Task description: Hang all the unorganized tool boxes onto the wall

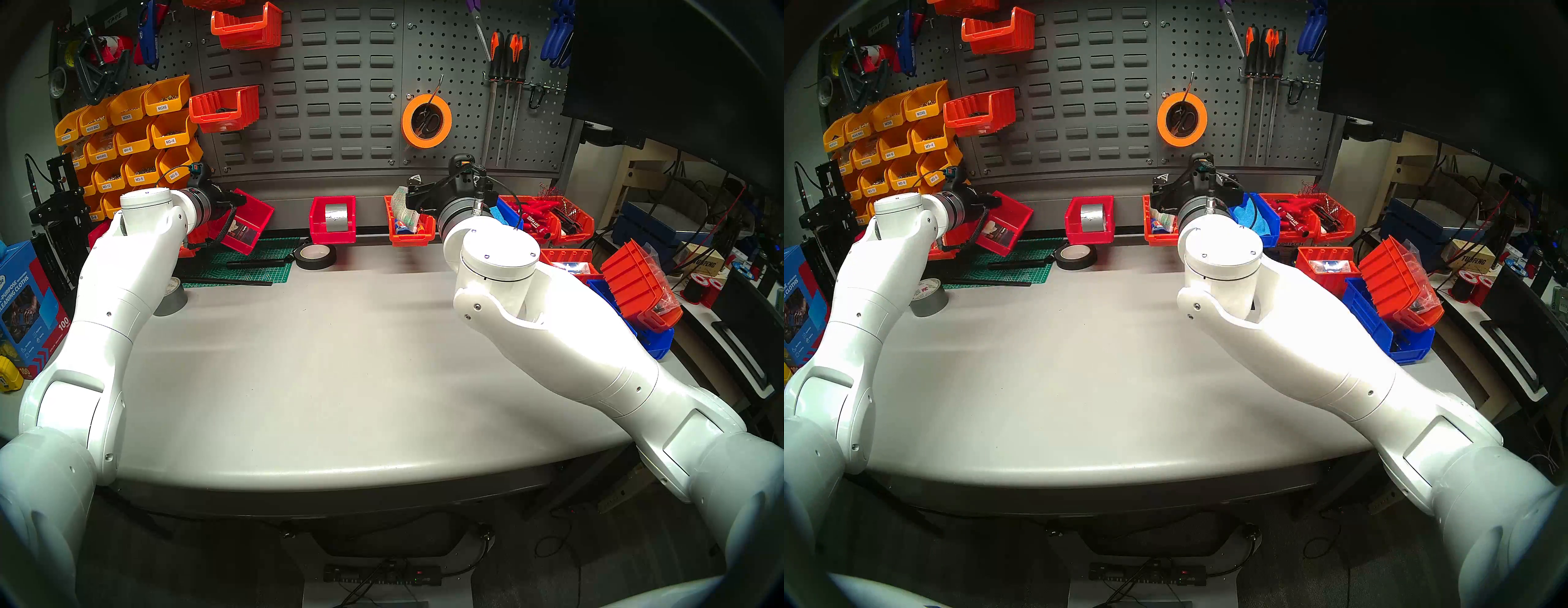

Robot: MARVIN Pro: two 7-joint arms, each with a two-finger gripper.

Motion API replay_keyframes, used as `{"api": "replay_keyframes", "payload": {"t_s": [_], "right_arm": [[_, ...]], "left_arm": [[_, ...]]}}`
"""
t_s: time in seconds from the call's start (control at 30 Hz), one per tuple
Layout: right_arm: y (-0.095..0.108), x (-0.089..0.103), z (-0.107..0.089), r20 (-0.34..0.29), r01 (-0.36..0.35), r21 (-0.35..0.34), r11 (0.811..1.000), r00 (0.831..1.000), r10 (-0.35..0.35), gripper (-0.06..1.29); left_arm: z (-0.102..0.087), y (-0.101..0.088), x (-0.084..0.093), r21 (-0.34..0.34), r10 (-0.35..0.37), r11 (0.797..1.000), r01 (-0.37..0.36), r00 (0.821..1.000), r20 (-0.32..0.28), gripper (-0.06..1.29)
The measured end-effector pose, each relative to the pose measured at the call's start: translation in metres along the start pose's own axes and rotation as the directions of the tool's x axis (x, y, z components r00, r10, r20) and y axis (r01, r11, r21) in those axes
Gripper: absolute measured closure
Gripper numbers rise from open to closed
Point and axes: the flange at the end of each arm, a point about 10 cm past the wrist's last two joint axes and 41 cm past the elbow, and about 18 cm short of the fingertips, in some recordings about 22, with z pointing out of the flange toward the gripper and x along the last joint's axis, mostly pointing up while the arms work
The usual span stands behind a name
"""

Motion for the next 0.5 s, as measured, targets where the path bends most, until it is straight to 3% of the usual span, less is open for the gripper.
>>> {"api": "replay_keyframes", "payload": {"t_s": [0.3, 0.5], "right_arm": [[0.0, 0.0, 0.0, 0.0, 0.0, 0.0, 1.0, 1.0, 0.0, 0.0], [0.0, 0.0, 0.0, 0.0, 0.0, 0.0, 1.0, 1.0, 0.0, 0.0]], "left_arm": [[0.0038, 0.0047, -0.0051, -0.001, -0.072, 0.997, 0.072, 0.997, 0.013, 1.25], [0.0046, 0.005, -0.0043, -0.007, -0.165, 0.986, 0.165, 0.986, 0.02, 1.25]]}}
